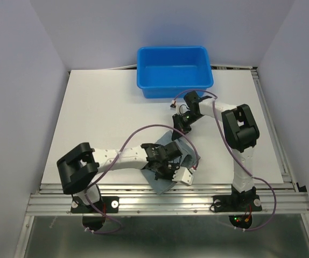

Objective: Fold and stack the skirts
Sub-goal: Fold the skirt

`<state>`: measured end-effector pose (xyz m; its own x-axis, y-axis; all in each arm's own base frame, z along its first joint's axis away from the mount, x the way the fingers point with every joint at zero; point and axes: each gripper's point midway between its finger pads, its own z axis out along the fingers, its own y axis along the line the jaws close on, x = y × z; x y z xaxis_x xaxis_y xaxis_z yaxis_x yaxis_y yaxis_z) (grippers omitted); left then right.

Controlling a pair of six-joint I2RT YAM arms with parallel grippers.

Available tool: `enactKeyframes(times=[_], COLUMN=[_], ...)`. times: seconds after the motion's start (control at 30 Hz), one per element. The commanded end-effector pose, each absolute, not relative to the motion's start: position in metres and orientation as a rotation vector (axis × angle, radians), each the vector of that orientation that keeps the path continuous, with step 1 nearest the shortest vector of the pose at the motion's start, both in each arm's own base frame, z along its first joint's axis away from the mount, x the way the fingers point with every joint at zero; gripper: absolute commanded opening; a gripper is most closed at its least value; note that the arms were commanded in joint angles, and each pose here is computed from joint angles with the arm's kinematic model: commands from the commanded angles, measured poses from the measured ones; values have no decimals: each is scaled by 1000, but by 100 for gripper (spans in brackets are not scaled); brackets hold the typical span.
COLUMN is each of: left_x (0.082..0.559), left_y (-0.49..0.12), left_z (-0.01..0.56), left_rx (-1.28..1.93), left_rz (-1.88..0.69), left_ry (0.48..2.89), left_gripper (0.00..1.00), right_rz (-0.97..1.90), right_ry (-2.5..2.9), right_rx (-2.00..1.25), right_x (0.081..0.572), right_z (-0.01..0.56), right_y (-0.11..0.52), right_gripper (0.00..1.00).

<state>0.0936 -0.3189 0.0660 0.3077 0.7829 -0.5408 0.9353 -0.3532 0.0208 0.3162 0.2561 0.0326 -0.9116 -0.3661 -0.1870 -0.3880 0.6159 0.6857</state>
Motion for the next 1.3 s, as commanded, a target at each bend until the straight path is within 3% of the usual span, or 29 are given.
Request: enactKeyframes(times=[0.0, 0.13, 0.17, 0.27, 0.3, 0.37, 0.5, 0.63, 0.73, 0.8, 0.93, 1.07, 1.27], left_x=[55, 63, 65, 75, 78, 88, 107, 142, 157, 163, 181, 210, 228], left_y=[-299, -299, -301, -309, -314, -318, -306, -282, -264, -259, -253, -238, -227], left_z=[25, 10, 10, 27, 47, 78, 121, 157, 159, 150, 125, 94, 55], left_rx=[2429, 2416, 2406, 2319, 2256, 2136, 1976, 1742, 1630, 1572, 1406, 1280, 1212], left_rz=[-754, -693, -681, -680, -709, -734, -772, -843, -906, -942, -1069, -1110, -1122], left_ry=[1582, 1612, 1616, 1647, 1615, 1608, 1657, 1767, 1867, 1941, 2084, 2267, 2454], left_gripper=[0, 0, 8, 27, 40, 49, 50, 49, 44, 42, 38, 38, 37], right_rz=[1071, 1053, 1049, 1061, 1067, 1106, 1113, 967, 968, 1112, 1424, 1495, 1201], right_ry=[2772, 2768, 2752, 2760, 2736, 2719, 2679, 2675, 2653, 2641, 2633, 2797, 3065], right_rx=[-702, -743, -764, -830, -862, -888, -935, -976, -990, -974, -935, -947, -967], right_x=[328, 328, 331, 328, 329, 323, 322, 322, 316, 299, 252, 212, 199], right_z=[25, 24, 27, 39, 53, 71, 106, 113, 125, 139, 139, 95, 24], right_y=[247, 244, 245, 243, 243, 245, 245, 229, 227, 236, 243, 224, 190], right_gripper=[1, 1, 1, 26, 45, 64, 77, 77, 70, 59, 46, 41, 39])
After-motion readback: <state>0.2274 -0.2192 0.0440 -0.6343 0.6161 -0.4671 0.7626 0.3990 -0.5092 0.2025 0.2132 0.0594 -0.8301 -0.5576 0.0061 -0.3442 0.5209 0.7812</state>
